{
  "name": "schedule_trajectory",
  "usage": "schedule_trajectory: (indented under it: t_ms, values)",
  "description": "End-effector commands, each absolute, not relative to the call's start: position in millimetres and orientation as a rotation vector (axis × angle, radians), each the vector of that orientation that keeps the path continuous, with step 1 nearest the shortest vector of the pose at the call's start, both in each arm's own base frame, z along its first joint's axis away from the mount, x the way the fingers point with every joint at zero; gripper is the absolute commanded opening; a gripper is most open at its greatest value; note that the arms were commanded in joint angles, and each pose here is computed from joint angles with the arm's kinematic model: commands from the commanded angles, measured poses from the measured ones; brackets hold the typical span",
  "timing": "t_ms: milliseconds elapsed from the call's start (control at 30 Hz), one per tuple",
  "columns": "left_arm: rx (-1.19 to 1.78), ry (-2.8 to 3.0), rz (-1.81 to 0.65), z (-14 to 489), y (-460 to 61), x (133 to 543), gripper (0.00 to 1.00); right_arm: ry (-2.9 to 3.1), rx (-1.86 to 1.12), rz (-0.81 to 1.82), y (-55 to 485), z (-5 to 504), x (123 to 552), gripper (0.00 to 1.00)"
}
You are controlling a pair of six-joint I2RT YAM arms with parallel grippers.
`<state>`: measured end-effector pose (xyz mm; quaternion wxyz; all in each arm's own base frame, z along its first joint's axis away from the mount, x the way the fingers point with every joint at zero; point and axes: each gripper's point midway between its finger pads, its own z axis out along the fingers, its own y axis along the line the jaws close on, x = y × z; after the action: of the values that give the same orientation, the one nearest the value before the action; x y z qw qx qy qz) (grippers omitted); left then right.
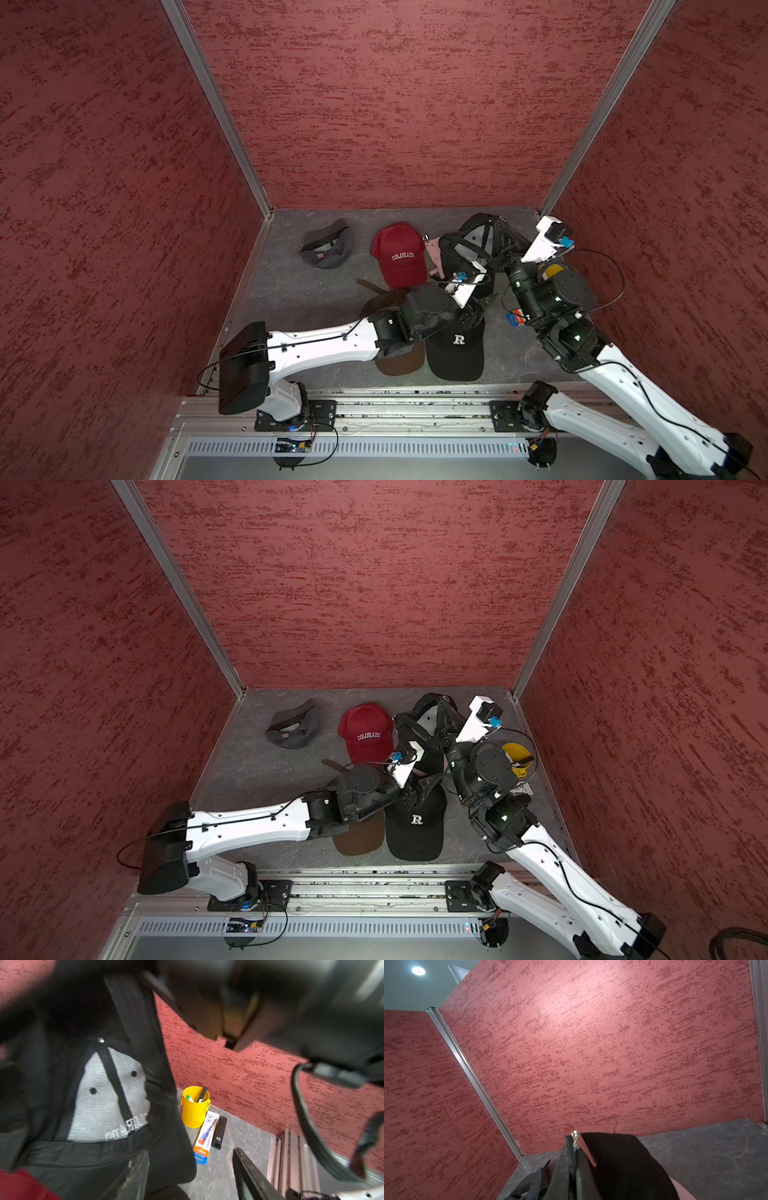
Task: Open the adjustable buckle of the baseball cap
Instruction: Pull the adjustable strap on the baseball cap.
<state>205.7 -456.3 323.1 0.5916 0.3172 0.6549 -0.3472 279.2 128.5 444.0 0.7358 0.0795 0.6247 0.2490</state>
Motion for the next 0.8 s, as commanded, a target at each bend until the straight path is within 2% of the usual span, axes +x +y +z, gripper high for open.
schedule_trajectory:
  t_ms: [0, 333, 533, 667, 767]
  values:
    - [0.615, 1.414, -0.806, 346.7, -463.5, 211.0, 0.66, 1.286, 0.242, 0.582, 114.4, 472.8, 270.3, 0.0]
    - [0.544, 1.473, -0.704, 329.3, -492.2, 242.2, 0.7, 1.287, 0.248, 0.585, 109.0, 473.2, 264.5, 0.0]
    - [0.537, 1.592, -0.664, 307.3, -494.2, 263.0, 0.67, 1.284, 0.253, 0.583, 105.2, 472.7, 260.9, 0.0]
    - [0.562, 1.6, -0.685, 303.5, -496.9, 264.5, 0.59, 1.291, 0.245, 0.575, 107.0, 471.1, 262.8, 0.0]
    - [0.585, 1.613, -0.683, 300.9, -496.4, 263.5, 0.43, 1.291, 0.24, 0.569, 107.7, 470.7, 263.6, 0.0]
